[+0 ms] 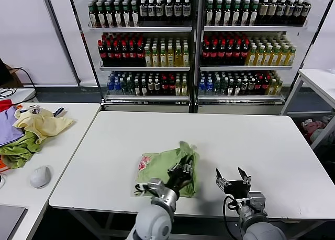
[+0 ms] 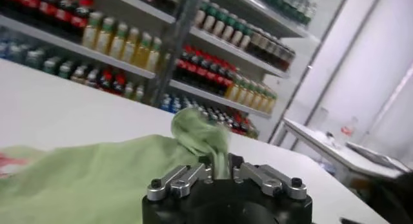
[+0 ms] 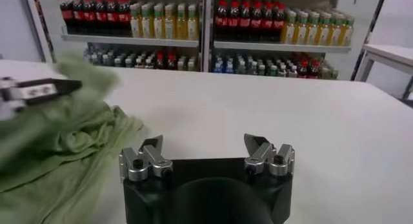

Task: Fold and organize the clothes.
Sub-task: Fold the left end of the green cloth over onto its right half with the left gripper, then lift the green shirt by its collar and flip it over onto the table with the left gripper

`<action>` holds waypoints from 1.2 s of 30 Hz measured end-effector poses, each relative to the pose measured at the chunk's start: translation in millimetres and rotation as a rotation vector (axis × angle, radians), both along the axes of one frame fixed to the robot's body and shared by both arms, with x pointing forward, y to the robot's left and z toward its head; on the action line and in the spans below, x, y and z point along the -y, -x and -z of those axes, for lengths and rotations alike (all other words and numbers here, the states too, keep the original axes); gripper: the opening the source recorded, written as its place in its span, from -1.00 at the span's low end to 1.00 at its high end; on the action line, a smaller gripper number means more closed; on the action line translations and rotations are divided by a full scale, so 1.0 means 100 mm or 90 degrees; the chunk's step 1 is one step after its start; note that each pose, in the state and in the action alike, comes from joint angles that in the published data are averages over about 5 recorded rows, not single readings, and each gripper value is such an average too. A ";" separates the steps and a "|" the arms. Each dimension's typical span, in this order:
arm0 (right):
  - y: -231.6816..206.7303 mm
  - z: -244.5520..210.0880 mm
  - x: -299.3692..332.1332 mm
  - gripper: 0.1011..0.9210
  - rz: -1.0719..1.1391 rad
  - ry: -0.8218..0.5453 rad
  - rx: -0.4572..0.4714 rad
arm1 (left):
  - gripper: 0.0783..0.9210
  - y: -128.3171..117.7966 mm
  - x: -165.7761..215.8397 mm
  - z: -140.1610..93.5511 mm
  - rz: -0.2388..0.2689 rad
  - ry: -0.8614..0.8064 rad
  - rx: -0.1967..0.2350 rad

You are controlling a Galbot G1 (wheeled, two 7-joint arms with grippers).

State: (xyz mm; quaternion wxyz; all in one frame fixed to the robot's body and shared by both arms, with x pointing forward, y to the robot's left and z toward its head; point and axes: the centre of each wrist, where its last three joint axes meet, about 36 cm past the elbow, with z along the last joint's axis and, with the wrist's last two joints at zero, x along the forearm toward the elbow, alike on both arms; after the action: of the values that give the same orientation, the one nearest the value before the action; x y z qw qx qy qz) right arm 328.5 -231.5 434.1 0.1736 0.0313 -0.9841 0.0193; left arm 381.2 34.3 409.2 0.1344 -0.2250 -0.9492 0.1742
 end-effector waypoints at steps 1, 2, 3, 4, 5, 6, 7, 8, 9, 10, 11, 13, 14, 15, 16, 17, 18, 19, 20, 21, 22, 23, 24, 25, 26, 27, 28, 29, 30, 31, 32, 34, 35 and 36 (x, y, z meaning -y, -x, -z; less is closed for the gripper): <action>-0.01 0.00 0.00 0.76 -0.001 0.000 0.000 | -0.23 -0.01 0.03 0.00 0.003 0.001 0.004; -0.01 0.01 -0.01 0.76 -0.001 0.000 0.000 | -0.17 -0.01 0.05 0.00 0.006 0.002 0.008; -0.02 0.01 -0.01 0.76 -0.002 0.000 0.000 | -0.11 -0.01 0.06 0.01 0.008 0.003 0.010; -0.03 0.00 -0.01 0.76 -0.003 0.000 0.001 | -0.02 -0.01 0.07 0.01 0.009 0.004 0.013; -0.03 0.00 -0.01 0.76 -0.003 0.001 0.002 | 0.04 -0.01 0.08 0.01 0.009 0.005 0.014; -0.04 0.00 0.00 0.76 -0.004 0.001 0.002 | 0.10 0.00 0.08 0.01 0.009 0.006 0.016; -0.04 0.00 0.00 0.76 -0.004 0.002 0.003 | 0.18 0.00 0.07 0.00 0.007 0.008 0.019; -0.05 0.00 0.01 0.76 -0.004 0.003 0.003 | 0.24 0.01 0.05 0.00 0.004 0.008 0.022; -0.05 0.00 0.02 0.76 -0.004 0.003 0.003 | 0.30 0.01 0.03 -0.01 -0.002 0.008 0.026; -0.06 0.00 0.02 0.76 -0.004 0.004 0.004 | 0.39 0.01 -0.01 -0.02 -0.009 0.007 0.030; -0.07 0.00 0.03 0.76 -0.004 0.005 0.004 | 0.45 0.01 -0.05 -0.02 -0.019 0.004 0.034; -0.08 0.00 0.03 0.76 -0.004 0.005 0.006 | 0.59 0.00 -0.17 -0.02 -0.045 -0.009 0.039; -0.09 0.00 0.03 0.76 -0.004 0.004 0.006 | 0.64 -0.01 -0.23 -0.01 -0.060 -0.018 0.041; -0.09 0.00 0.03 0.76 -0.005 0.004 0.007 | 0.68 -0.01 -0.31 0.00 -0.076 -0.030 0.042; -0.10 0.00 0.02 0.76 -0.005 0.003 0.007 | 0.72 -0.02 -0.38 0.02 -0.093 -0.042 0.042; -0.10 0.01 0.02 0.76 -0.006 0.003 0.007 | 0.74 -0.03 -0.46 0.05 -0.110 -0.056 0.041; -0.11 0.01 0.01 0.76 -0.006 0.002 0.007 | 0.75 -0.04 -0.55 0.07 -0.128 -0.070 0.040; -0.11 0.01 0.01 0.76 -0.006 0.002 0.007 | 0.76 -0.05 -0.63 0.09 -0.145 -0.084 0.038; -0.12 0.02 0.00 0.76 -0.007 0.001 0.007 | 0.76 -0.06 -0.70 0.11 -0.162 -0.098 0.037; -0.12 0.02 0.00 0.76 -0.007 0.001 0.007 | 0.76 -0.07 -0.77 0.13 -0.178 -0.112 0.034; -0.12 0.02 -0.01 0.76 -0.007 0.000 0.006 | 0.77 -0.07 -0.84 0.15 -0.192 -0.127 0.031; -0.12 0.03 -0.01 0.76 -0.007 0.000 0.006 | 0.77 -0.07 -0.89 0.17 -0.205 -0.140 0.027; -0.12 0.03 -0.02 0.76 -0.007 0.000 0.005 | 0.77 -0.07 -0.93 0.20 -0.216 -0.153 0.022; -0.12 0.03 -0.02 0.76 -0.007 -0.001 0.005 | 0.77 -0.07 -0.97 0.22 -0.225 -0.166 0.016; -0.12 0.03 -0.02 0.76 -0.007 -0.001 0.005 | 0.77 -0.08 -1.00 0.25 -0.233 -0.177 0.009; -0.12 0.03 -0.02 0.76 -0.007 -0.001 0.005 | 0.77 -0.08 -1.03 0.27 -0.239 -0.187 0.001; -0.12 0.03 -0.02 0.76 -0.007 -0.001 0.005 | 0.76 -0.07 -1.05 0.29 -0.244 -0.196 -0.007; -0.12 0.03 -0.02 0.76 -0.007 -0.001 0.005 | 0.75 -0.07 -1.07 0.31 -0.247 -0.204 -0.016; -0.12 0.03 -0.02 0.76 -0.007 -0.001 0.005 | 0.72 -0.06 -1.08 0.33 -0.249 -0.210 -0.024; -0.12 0.03 -0.02 0.76 -0.006 -0.001 0.006 | 0.67 -0.05 -1.09 0.34 -0.249 -0.216 -0.033; -0.11 0.02 -0.02 0.76 -0.006 0.000 0.006 | 0.63 -0.03 -1.09 0.36 -0.248 -0.220 -0.041; -0.11 0.02 -0.01 0.76 -0.005 0.000 0.006 | 0.49 0.00 -1.09 0.38 -0.244 -0.226 -0.057; -0.11 0.02 -0.01 0.76 -0.004 0.000 0.006 | 0.43 0.01 -1.08 0.39 -0.242 -0.228 -0.065; -0.10 0.02 -0.01 0.76 -0.004 0.000 0.006 | 0.37 0.02 -1.08 0.40 -0.239 -0.229 -0.073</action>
State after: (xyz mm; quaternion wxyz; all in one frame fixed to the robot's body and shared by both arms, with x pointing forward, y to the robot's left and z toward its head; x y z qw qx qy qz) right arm 338.9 -230.5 432.5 0.1685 0.0342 -0.9849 0.0198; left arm 378.8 142.2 369.2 0.1909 -0.0074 -0.9809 0.0368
